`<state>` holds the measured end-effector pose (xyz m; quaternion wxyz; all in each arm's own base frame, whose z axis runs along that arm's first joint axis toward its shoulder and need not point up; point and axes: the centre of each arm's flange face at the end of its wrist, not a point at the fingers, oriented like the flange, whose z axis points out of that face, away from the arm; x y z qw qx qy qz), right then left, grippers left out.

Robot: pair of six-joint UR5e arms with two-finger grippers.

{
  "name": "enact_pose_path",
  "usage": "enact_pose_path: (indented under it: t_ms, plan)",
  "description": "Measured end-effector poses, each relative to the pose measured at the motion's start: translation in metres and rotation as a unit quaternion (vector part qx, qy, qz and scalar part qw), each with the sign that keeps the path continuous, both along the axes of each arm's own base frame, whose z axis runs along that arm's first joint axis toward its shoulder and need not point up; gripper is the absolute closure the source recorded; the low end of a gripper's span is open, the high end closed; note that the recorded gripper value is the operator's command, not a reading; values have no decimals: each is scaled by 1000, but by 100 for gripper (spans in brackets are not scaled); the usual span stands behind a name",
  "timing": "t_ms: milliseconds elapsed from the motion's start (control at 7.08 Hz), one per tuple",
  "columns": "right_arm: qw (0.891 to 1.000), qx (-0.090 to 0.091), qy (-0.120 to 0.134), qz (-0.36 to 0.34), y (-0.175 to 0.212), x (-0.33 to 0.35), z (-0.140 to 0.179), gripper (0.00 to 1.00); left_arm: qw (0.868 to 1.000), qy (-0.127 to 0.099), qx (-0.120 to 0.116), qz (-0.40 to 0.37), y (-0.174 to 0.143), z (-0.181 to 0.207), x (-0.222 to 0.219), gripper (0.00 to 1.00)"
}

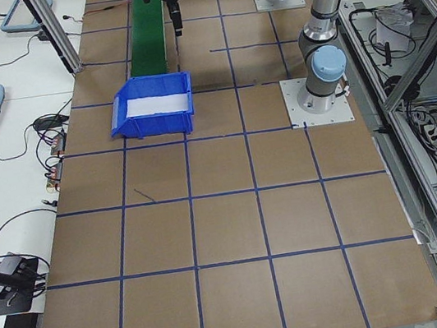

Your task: Move block left to right into plate

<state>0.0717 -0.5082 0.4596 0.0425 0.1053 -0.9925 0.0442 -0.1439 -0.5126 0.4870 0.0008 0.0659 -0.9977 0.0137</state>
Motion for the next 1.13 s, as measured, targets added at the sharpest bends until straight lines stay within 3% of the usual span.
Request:
enact_pose_path:
  t_ms: [424,706,1130]
  plan:
    - [998,24,-21,-59,33,112,40,0,1000,0,0,0,0,0,0,0]
    - [992,44,-65,-103,29,102,51,0,1000,0,0,0,0,0,0,0]
    - [991,49,-39,-122,26,66,59,0,1000,-1,0,0,0,0,0,0]
